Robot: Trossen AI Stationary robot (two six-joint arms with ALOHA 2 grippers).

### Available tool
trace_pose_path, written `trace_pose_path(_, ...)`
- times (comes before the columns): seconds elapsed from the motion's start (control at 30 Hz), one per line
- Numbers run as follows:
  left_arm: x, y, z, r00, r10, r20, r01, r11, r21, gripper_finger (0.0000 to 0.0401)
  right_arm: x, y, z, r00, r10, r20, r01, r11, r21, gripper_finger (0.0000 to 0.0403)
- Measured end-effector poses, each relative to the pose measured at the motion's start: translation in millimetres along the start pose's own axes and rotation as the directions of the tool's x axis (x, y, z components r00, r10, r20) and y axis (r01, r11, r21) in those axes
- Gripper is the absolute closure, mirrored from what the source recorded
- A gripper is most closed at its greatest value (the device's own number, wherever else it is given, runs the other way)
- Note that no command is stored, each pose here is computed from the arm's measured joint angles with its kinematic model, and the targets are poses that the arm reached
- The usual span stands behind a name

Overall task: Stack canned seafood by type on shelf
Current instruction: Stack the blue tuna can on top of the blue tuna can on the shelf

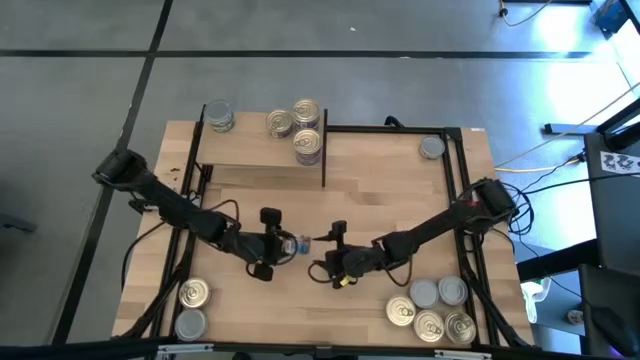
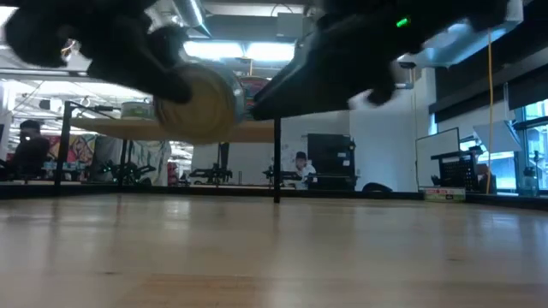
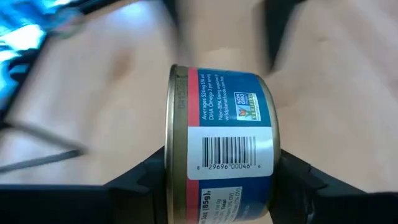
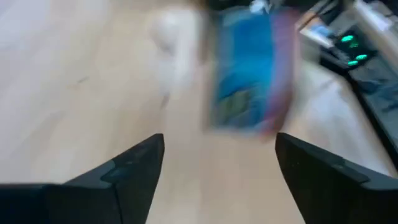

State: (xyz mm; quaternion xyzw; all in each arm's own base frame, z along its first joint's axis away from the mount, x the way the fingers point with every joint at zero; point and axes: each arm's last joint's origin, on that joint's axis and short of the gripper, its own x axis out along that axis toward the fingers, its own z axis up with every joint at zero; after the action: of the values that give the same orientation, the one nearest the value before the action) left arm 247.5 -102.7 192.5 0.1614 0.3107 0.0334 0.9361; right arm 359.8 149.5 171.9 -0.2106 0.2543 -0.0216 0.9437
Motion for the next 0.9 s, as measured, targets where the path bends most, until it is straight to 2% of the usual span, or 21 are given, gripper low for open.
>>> trace_pose_path(0.17, -32.8, 24.7, 23.6, 0.98, 0.194, -0.038, -0.193, 0.981, 0.03, 0.0219, -10.4, 11.6, -0.2, 0.997, 0.069, -0.025, -0.07, 0.997, -0.037, 0.0092)
trace_pose_path(0.3, -53.1, 45.0, 40.9, 0.927, 0.362, -0.099, -0.352, 0.93, 0.106, 0.0219, -3.4, 18.8, -5.8, 0.996, 0.083, -0.025, -0.084, 0.996, -0.02, 0.01)
trace_pose_path(0.43, -64.0, 70.5, 56.3, 0.839, 0.527, -0.139, -0.508, 0.848, 0.148, 0.0219, 3.3, 21.1, -8.9, 0.994, 0.111, -0.011, -0.111, 0.994, -0.001, 0.0107)
trace_pose_path(0.53, -63.3, 91.3, 58.6, 0.732, 0.66, -0.166, -0.625, 0.749, 0.221, 0.0219, 5.3, 20.2, -10.6, 0.99, 0.141, -0.015, -0.141, 0.99, 0.0, 0.0109)
trace_pose_path(0.6, -61.3, 105.6, 58.4, 0.668, 0.719, -0.192, -0.666, 0.693, 0.276, 0.0219, 6.4, 18.5, -11.6, 0.99, 0.141, -0.014, -0.141, 0.99, 0.005, 0.0109)
trace_pose_path(0.67, -58.1, 121.5, 56.3, 0.622, 0.749, -0.228, -0.686, 0.661, 0.303, 0.0219, 6.3, 19.1, -16.1, 0.99, 0.141, -0.022, -0.141, 0.99, 0.002, 0.0109)
trace_pose_path(0.77, -52.3, 145.2, 50.5, 0.577, 0.763, -0.29, -0.691, 0.646, 0.325, 0.0219, 7.5, 17.5, -22.5, 0.991, 0.134, -0.024, -0.134, 0.991, 0.006, 0.0109)
trace_pose_path(0.9, -45.9, 176.7, 44.6, 0.586, 0.735, -0.341, -0.664, 0.677, 0.318, 0.0219, 7.7, 16.2, -33.6, 0.993, 0.116, 0.003, -0.116, 0.993, 0.021, 0.0109)
